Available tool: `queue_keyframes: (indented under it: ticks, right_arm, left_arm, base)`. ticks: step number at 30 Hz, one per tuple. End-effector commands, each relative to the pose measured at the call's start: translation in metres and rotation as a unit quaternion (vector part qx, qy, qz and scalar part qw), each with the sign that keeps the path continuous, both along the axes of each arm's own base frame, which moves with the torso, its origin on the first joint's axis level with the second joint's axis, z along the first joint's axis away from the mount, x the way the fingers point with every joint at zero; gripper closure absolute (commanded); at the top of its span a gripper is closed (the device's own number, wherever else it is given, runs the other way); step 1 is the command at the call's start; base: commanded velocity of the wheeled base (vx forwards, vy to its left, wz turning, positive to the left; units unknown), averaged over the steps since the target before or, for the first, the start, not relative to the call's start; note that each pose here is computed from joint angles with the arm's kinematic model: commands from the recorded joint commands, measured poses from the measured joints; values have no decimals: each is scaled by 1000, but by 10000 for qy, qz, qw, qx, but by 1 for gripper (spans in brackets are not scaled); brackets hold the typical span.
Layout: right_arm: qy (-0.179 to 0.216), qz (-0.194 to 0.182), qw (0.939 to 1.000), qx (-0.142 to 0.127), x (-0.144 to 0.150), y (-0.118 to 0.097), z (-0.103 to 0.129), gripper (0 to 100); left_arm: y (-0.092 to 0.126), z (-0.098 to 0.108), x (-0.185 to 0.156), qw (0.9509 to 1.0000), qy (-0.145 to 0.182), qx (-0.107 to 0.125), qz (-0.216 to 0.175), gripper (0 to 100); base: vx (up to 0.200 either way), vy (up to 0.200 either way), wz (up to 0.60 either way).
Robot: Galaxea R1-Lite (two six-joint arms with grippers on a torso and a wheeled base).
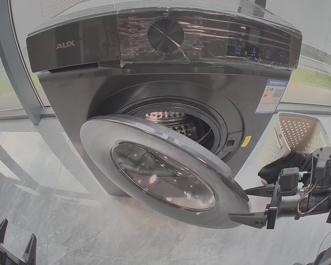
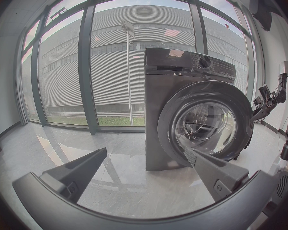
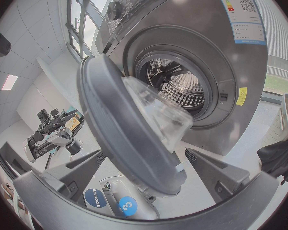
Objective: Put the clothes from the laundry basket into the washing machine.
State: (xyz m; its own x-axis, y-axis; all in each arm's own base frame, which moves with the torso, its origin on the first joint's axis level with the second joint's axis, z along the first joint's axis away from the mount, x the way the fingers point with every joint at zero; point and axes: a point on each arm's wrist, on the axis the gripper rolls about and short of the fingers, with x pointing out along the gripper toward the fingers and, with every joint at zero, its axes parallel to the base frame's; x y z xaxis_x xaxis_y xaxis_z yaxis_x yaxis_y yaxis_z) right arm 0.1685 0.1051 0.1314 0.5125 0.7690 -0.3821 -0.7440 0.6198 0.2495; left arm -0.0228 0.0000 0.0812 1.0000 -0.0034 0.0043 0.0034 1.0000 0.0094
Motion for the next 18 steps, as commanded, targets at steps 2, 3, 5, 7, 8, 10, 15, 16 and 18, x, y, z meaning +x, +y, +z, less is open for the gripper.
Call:
queue_keyframes:
  ticks: [2,3,5,7,8,10,15,16,18]
  right_arm:
    - [107,69,9999,-57,1,4,-5,0]
    - [154,135,9998,-74,-2,5,-7,0]
    - [161,135,9997,-78,-2,5,-7,0]
    - [161,169,9997,-68,-5,5,-7,0]
    - [173,278,9994,-62,-12,6,-8,0]
    - [149,326,9993,-57,-16,6,-7,0]
    - [129,464,9988,-47,-28,4,-8,0]
    - [69,404,9992,6,-29,1,-5,0]
    - [-63,340,9993,117,-31,-3,1,0]
  left_arm:
    - [0,-5,0,10000,-9,7,2,0]
    - [0,-5,0,10000,-9,7,2,0]
    - [0,-5,0,10000,-9,7,9,0]
    - [0,-5,0,10000,-9,7,2,0]
    - [0,-5,0,10000,-9,7,2,0]
    - [0,-5,0,10000,-9,7,2,0]
    - [0,-5,0,10000,-9,7,2,0]
    - [0,-5,0,10000,-9,7,2,0]
    - [0,-5,0,10000,-9,7,9,0]
  base:
    - [0,0,0]
    - [0,0,0]
    - [0,0,0]
    - [0,0,0]
    - [0,0,0]
    - [0,0,0]
    - [0,0,0]
    - [0,0,0]
    - [0,0,0]
